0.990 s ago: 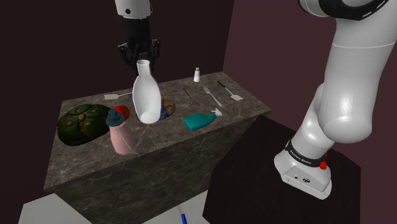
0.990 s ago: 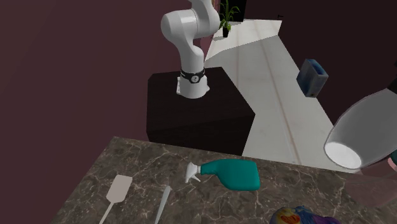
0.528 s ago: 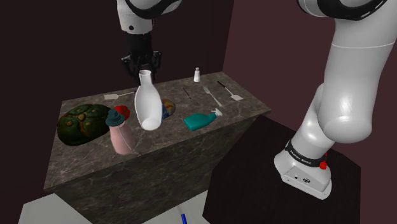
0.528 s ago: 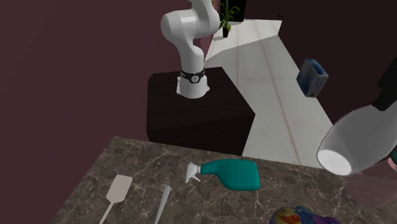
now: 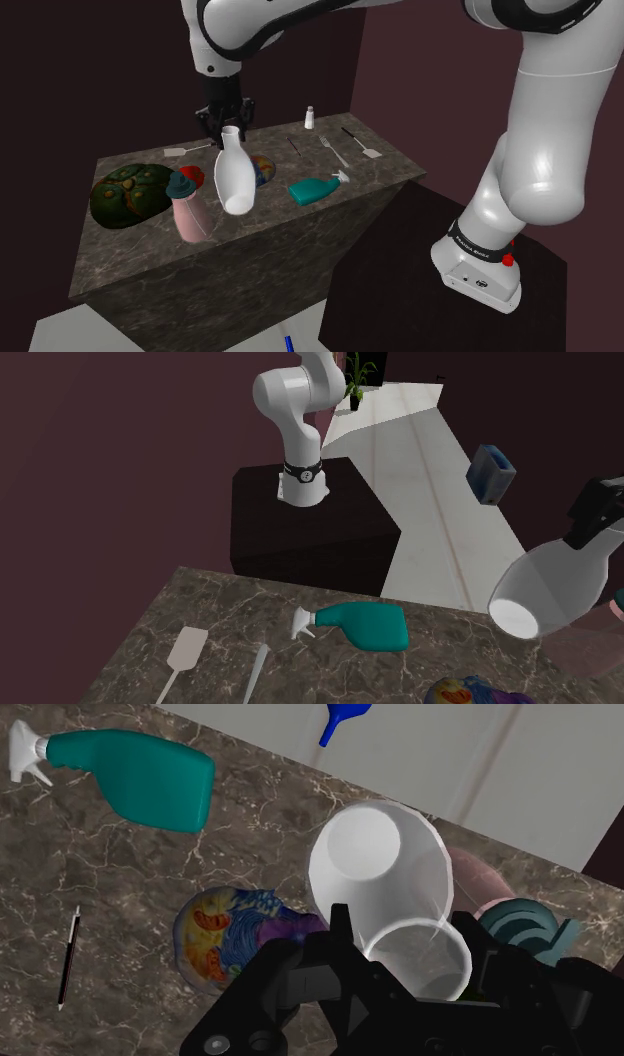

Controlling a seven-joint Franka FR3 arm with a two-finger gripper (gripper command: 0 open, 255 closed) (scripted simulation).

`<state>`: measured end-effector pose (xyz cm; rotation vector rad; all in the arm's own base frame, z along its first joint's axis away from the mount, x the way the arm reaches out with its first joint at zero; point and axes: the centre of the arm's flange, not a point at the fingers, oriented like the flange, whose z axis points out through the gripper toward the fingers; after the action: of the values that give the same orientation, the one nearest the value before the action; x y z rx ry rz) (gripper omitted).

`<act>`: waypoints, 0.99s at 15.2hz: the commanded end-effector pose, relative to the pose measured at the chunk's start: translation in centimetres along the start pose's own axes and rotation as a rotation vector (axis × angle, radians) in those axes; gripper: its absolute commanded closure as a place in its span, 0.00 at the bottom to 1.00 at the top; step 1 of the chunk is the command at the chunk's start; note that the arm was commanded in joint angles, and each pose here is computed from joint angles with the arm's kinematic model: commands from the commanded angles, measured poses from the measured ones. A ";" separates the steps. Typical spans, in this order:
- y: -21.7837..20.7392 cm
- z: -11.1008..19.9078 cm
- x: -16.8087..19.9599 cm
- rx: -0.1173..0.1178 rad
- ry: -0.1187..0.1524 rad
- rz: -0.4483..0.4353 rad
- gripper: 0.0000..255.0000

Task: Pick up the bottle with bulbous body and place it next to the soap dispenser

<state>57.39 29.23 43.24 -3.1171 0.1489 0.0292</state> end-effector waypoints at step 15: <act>0.2 6.5 0.1 0.001 0.001 0.000 1.00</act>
<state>57.35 29.18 36.69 -3.1169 0.1491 0.0288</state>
